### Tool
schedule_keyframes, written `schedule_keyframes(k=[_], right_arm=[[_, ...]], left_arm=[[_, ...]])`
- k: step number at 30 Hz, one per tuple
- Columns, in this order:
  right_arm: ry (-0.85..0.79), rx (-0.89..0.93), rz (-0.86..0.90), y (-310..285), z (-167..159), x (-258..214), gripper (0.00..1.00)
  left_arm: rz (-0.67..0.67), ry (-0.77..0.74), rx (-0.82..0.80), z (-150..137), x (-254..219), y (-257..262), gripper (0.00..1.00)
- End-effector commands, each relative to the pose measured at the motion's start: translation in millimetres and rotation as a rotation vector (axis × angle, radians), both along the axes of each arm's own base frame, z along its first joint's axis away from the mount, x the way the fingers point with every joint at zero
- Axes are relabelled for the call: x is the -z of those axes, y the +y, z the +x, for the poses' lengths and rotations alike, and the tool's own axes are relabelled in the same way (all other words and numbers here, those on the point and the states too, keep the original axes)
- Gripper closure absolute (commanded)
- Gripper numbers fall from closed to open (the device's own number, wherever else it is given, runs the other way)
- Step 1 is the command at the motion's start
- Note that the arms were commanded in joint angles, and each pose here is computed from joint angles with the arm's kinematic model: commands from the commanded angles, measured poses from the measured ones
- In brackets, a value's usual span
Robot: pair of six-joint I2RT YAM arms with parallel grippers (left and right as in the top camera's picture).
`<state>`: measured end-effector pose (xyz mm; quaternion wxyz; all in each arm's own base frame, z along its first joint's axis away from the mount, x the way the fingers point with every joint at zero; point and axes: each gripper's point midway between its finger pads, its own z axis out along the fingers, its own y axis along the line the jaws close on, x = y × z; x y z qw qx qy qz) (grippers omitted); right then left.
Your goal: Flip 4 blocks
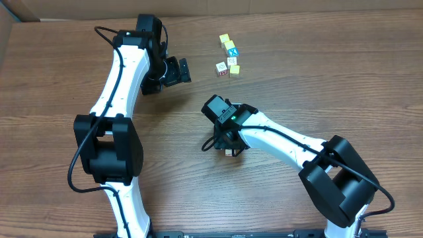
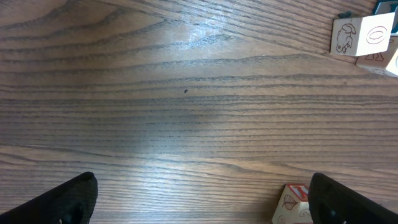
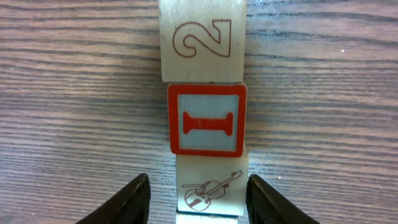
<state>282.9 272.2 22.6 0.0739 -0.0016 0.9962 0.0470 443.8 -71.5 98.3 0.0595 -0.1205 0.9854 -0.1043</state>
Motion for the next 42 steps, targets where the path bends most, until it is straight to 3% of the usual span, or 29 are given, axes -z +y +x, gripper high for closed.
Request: schedule_keyframes(k=[1, 23, 42], right_arm=[[-0.037, -0.006, 0.039, 10, 8, -18, 0.48], [0.039, -0.053, 0.005, 8, -25, -19, 0.49], [0.026, -0.053, -0.083, -2, -25, -2, 0.49]], left_arm=[[0.012, -0.005, 0.001, 2, -1, -2, 0.00], [0.012, -0.005, 0.001, 2, -1, -2, 0.00], [0.012, -0.005, 0.001, 2, -1, -2, 0.00]])
